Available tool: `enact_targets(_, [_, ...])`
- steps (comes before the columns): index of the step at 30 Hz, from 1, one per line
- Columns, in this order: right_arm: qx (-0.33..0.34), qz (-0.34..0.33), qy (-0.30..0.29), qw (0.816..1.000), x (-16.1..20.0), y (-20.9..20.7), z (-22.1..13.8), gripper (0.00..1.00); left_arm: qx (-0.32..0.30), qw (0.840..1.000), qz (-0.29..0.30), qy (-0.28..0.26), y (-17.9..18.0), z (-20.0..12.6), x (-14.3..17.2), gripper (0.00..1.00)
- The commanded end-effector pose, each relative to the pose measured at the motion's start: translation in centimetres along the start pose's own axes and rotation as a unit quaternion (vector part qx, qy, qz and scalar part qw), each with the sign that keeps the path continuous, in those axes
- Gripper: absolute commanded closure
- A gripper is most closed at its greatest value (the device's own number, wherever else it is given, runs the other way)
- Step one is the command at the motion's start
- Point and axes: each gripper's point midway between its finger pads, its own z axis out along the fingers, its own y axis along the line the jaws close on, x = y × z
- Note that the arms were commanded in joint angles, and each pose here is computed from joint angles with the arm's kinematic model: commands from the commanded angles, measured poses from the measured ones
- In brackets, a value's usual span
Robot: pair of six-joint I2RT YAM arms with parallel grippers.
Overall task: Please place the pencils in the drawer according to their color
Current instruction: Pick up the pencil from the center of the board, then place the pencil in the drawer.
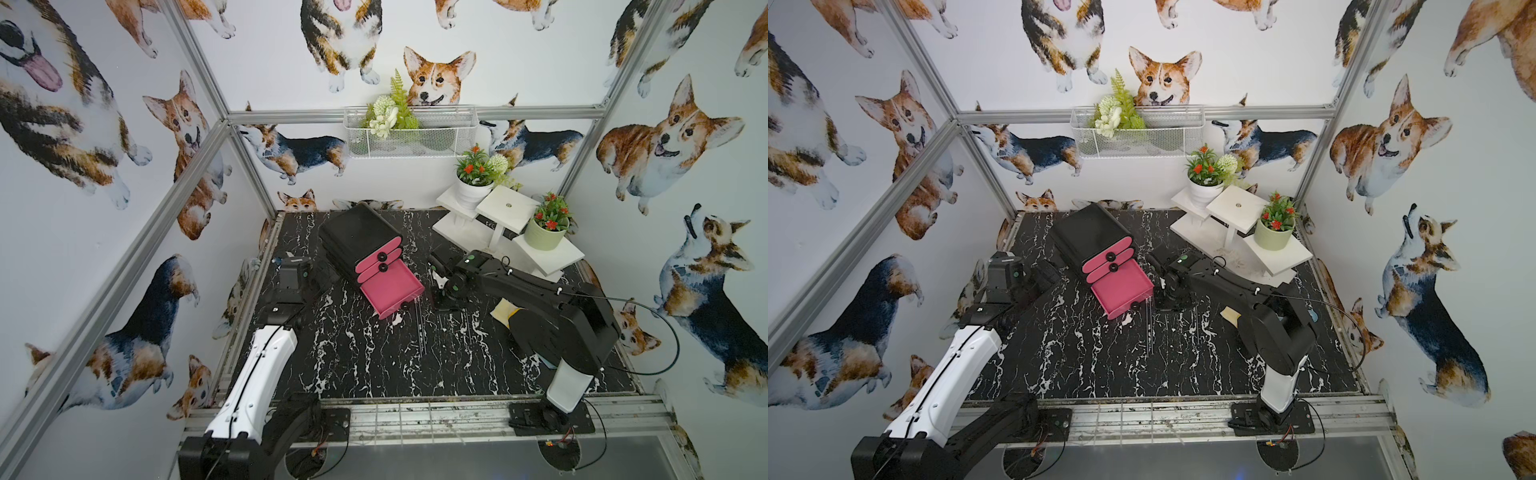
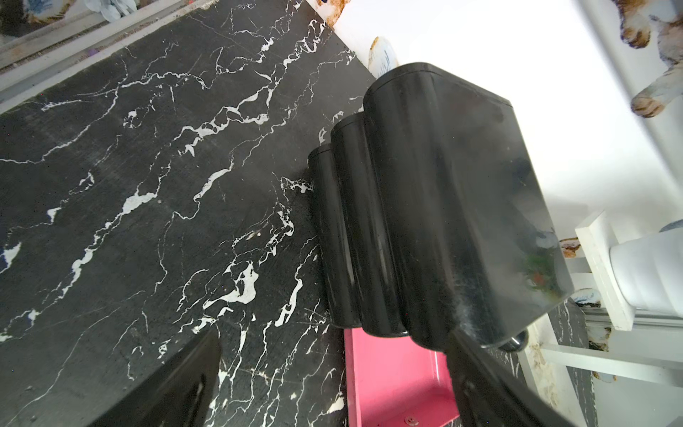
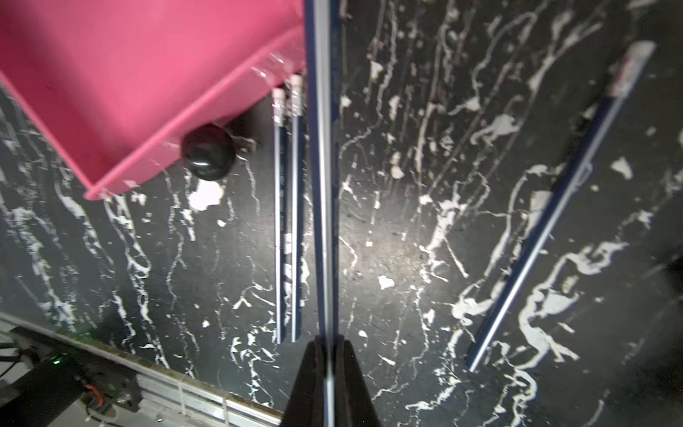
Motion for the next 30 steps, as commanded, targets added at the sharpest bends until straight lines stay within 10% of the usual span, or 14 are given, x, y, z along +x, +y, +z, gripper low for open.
enact_targets(1, [-0.063,-0.006,0.032,0.997,-0.2,3.0,0.2,1.00,0.002,1.000,0.004,-0.007,-0.1,0.0,-0.3,0.00])
enact_targets(30, [-0.189,0.078,0.063,0.977,-7.8,9.4,5.0,1.00,-0.003,1.000,0.011,-0.009,0.3,-0.1,-0.3,0.00])
